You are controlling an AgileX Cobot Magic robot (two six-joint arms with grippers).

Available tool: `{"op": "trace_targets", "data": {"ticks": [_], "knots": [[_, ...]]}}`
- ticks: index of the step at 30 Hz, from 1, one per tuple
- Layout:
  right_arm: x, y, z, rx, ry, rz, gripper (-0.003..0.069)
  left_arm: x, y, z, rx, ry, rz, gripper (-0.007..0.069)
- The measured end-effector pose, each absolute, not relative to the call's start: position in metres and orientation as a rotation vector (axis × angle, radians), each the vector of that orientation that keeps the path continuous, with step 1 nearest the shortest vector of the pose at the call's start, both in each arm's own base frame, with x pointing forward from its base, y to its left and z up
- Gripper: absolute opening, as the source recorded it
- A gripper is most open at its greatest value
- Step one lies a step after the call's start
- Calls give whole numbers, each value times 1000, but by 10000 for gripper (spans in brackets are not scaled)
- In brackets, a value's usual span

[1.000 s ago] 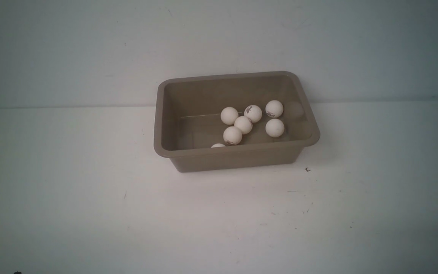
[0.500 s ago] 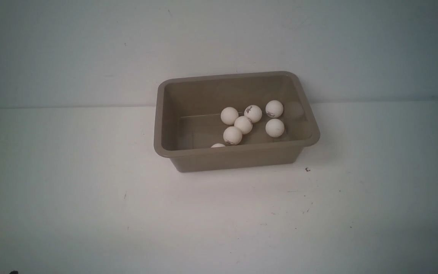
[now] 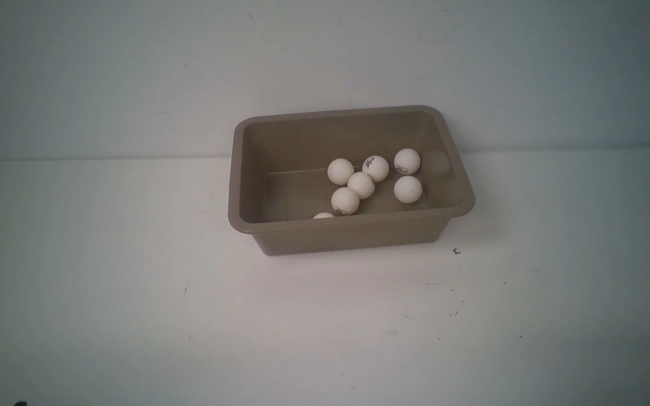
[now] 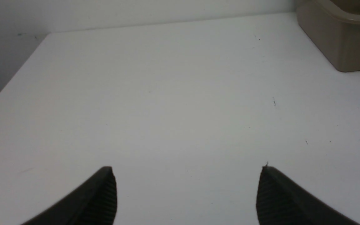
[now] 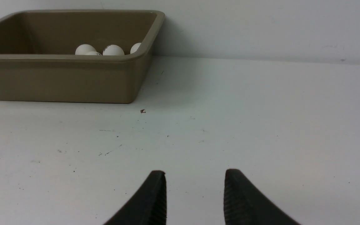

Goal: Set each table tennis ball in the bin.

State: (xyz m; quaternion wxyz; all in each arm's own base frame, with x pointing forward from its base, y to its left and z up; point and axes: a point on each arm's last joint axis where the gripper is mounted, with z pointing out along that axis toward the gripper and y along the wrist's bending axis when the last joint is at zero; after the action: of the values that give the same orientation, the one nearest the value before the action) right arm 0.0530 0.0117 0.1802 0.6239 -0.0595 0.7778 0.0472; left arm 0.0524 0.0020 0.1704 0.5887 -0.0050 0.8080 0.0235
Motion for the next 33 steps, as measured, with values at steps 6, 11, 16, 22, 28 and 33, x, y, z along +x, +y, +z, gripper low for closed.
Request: {"op": "trace_targets", "data": {"ticks": [6, 11, 16, 22, 28, 33], "knots": [[53, 12, 180, -137, 1786, 108, 243, 52, 2, 170, -12, 1882, 55, 542], [53, 12, 180, -137, 1786, 108, 243, 52, 2, 170, -12, 1882, 55, 542], [53, 12, 180, -137, 1786, 108, 243, 52, 2, 170, -12, 1882, 55, 542], [53, 12, 180, -137, 1786, 108, 243, 52, 2, 170, -12, 1882, 55, 542], [53, 10, 180, -164, 1788, 64, 243, 52, 2, 170, -13, 1882, 54, 542], [53, 10, 180, -123, 1794, 85, 243, 52, 2, 170, -13, 1882, 54, 542]]}}
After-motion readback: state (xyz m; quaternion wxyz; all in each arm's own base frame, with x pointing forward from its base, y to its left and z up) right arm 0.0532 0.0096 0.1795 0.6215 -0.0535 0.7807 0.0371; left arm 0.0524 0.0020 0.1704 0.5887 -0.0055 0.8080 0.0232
